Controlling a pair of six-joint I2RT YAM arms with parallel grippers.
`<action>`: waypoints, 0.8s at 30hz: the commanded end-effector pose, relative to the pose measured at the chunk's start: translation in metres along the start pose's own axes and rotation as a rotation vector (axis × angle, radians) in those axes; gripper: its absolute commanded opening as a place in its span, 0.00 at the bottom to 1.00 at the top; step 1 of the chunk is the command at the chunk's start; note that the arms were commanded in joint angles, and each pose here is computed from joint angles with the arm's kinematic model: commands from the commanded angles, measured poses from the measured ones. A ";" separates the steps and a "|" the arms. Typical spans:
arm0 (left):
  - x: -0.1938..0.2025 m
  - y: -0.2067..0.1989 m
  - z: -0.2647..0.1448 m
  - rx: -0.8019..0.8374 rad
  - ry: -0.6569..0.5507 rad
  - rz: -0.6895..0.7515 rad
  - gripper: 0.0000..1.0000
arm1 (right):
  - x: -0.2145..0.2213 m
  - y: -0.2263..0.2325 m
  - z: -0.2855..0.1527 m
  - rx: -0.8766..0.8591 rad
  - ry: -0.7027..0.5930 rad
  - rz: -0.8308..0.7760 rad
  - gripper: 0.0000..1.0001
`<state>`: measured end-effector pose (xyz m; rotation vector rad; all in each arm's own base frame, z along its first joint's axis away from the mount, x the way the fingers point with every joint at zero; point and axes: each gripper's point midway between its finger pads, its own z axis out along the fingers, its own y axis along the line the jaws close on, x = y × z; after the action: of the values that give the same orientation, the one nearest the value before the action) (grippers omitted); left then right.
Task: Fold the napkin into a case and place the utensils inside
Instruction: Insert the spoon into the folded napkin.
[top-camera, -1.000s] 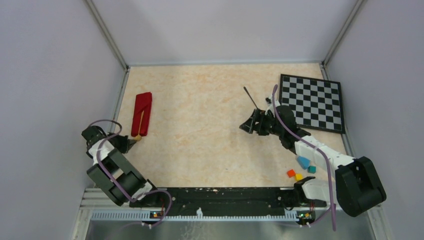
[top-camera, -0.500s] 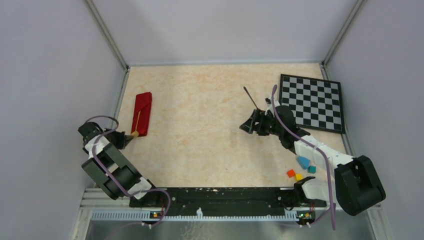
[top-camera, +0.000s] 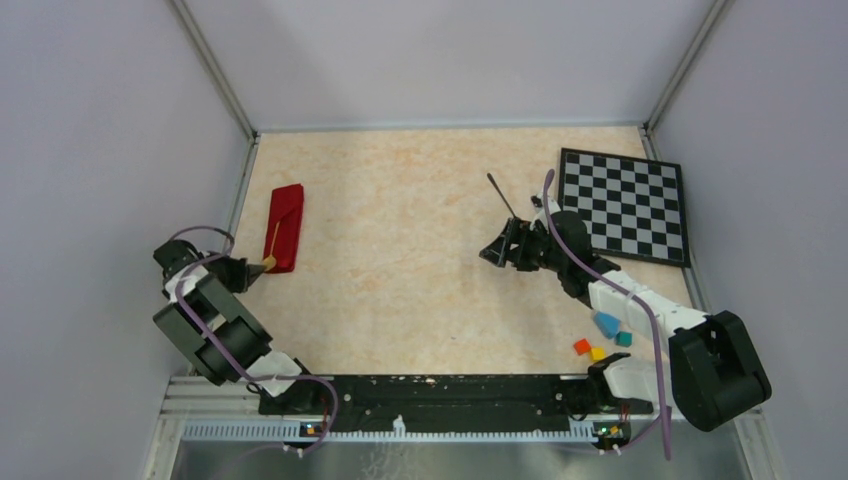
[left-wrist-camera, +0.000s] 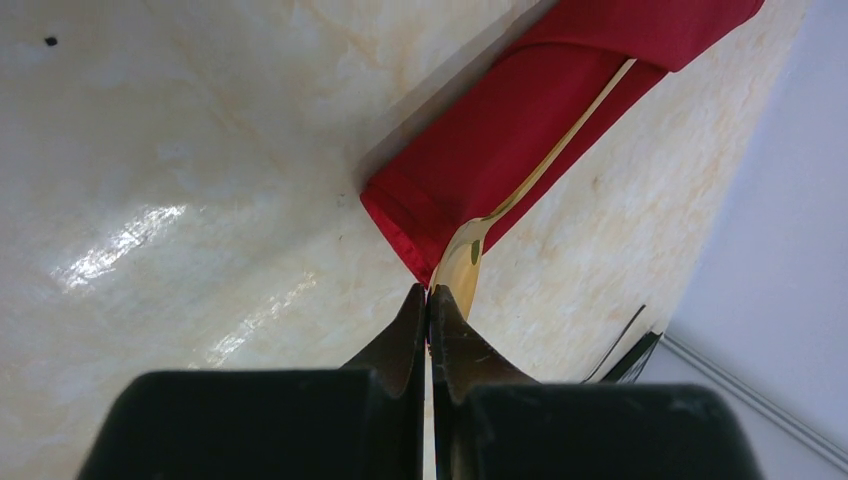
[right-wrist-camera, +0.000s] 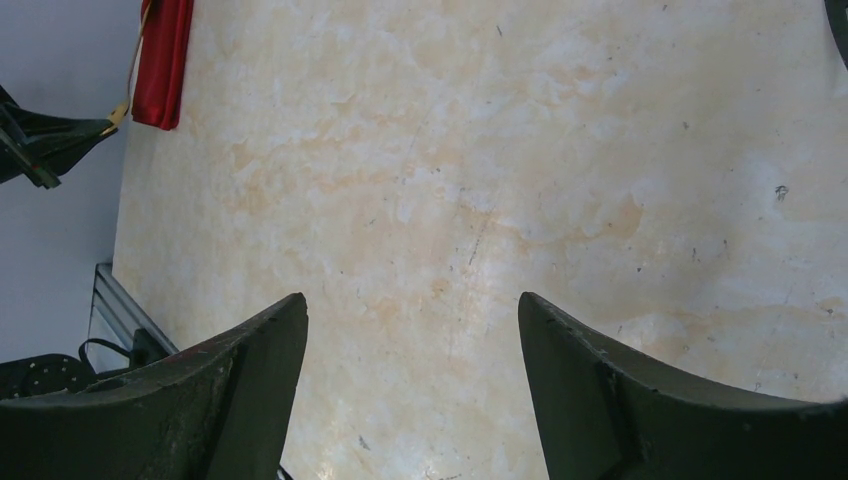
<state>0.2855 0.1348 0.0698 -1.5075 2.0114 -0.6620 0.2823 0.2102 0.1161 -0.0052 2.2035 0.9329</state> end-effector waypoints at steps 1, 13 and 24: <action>-0.023 -0.022 0.000 0.077 -0.039 0.049 0.00 | -0.010 0.006 -0.001 -0.018 -0.037 -0.038 0.76; -0.027 -0.021 0.019 0.098 -0.015 0.042 0.00 | -0.009 0.004 0.001 -0.014 -0.037 -0.038 0.76; -0.031 -0.031 0.030 0.102 -0.007 0.050 0.00 | -0.007 0.004 0.002 -0.018 -0.034 -0.035 0.76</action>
<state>0.3179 0.1424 0.0582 -1.4638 2.0172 -0.7394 0.2834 0.2095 0.1161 -0.0012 2.2006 0.9265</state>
